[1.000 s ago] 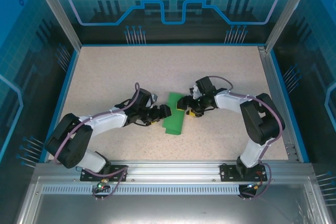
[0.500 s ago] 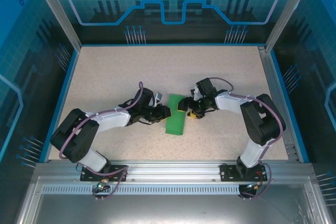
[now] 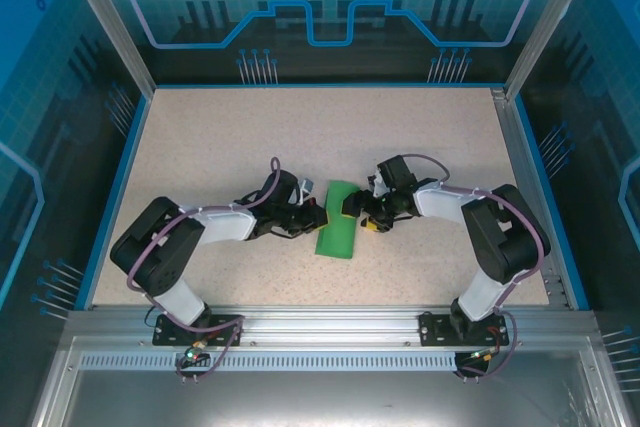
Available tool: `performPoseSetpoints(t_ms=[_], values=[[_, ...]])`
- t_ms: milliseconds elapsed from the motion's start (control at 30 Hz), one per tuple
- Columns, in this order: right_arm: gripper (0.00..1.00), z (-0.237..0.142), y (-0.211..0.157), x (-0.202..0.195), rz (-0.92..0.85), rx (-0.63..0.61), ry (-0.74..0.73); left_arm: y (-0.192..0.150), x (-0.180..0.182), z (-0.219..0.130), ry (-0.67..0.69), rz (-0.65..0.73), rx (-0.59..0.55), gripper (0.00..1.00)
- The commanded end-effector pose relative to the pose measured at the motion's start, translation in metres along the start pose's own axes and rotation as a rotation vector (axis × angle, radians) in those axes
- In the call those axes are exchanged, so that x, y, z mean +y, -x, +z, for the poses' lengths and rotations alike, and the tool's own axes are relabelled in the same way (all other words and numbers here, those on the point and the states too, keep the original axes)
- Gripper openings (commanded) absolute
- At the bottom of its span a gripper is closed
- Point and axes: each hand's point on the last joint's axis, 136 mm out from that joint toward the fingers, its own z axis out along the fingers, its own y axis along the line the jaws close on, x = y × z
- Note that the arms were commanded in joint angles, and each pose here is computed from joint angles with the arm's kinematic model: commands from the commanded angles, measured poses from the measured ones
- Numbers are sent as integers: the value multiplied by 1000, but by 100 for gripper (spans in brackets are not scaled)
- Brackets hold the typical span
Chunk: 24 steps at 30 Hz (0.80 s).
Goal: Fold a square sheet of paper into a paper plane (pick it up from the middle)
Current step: Fold the square sheet of paper in half at the center of the table, then hold the square sheet of paper at the center of the table.
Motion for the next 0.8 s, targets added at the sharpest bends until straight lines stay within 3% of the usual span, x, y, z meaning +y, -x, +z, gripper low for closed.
performPoseSetpoints(t_ms=[0, 767], values=[[75, -4, -3, -1, 17, 9, -1, 2, -12, 3, -41, 19, 12, 4], [80, -12, 0, 11, -51, -11, -9, 4, -6, -3, 25, 33, -13, 0]])
